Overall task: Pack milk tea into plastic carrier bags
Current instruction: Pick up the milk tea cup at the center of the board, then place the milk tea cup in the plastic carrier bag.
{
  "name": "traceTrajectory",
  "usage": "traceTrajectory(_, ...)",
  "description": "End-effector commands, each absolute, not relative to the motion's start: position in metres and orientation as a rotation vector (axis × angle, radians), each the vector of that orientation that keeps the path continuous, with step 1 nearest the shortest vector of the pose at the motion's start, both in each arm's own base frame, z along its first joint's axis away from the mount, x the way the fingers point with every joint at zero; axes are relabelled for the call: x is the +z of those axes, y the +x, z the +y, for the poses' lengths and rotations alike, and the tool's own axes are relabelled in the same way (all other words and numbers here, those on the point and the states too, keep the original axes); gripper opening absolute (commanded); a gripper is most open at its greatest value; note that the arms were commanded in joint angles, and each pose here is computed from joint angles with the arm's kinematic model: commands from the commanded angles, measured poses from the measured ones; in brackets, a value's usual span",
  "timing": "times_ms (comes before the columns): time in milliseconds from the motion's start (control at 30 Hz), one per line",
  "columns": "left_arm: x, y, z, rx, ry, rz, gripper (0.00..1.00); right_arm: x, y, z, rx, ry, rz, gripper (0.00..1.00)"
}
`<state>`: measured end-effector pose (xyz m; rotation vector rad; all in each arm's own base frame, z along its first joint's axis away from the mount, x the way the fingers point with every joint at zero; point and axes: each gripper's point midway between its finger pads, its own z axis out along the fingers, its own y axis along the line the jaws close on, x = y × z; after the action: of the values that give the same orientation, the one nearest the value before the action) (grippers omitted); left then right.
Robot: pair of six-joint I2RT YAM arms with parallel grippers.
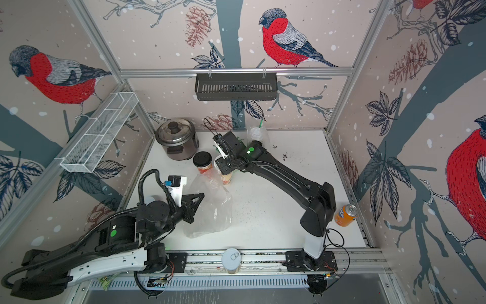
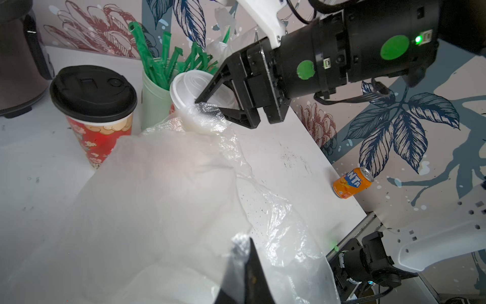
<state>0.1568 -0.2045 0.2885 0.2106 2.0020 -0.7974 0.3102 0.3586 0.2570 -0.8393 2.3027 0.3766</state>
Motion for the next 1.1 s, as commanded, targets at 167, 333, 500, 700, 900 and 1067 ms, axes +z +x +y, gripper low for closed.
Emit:
traceTrajectory(167, 0.313, 0.158, -0.237, -0.894, 0.267, 1.934, 0.0, 0.312, 0.3, 0.308, 0.462, -0.685, 2.199, 0.52)
traceTrajectory(333, 0.317, 0.16, -0.252, -0.9, 0.3, 1.923, 0.0, 0.364, 0.283, 0.27, 0.513, -0.588, 2.085, 0.52)
traceTrajectory(500, 0.318, 0.163, -0.264, -0.899, 0.322, 1.923, 0.0, 0.402, 0.259, 0.243, 0.551, -0.546, 2.022, 0.51)
traceTrajectory(700, 0.32, 0.168, -0.277, -0.916, 0.335, 1.918, 0.0, 0.448, 0.224, 0.215, 0.627, -0.513, 1.936, 0.5)
traceTrajectory(900, 0.313, 0.182, -0.278, -0.913, 0.31, 1.943, 0.0, 0.465, 0.195, 0.213, 0.737, -0.544, 1.906, 0.48)
traceTrajectory(1067, 0.31, 0.192, -0.275, -0.889, 0.294, 1.945, 0.0, 0.465, 0.179, 0.214, 0.78, -0.563, 1.918, 0.48)
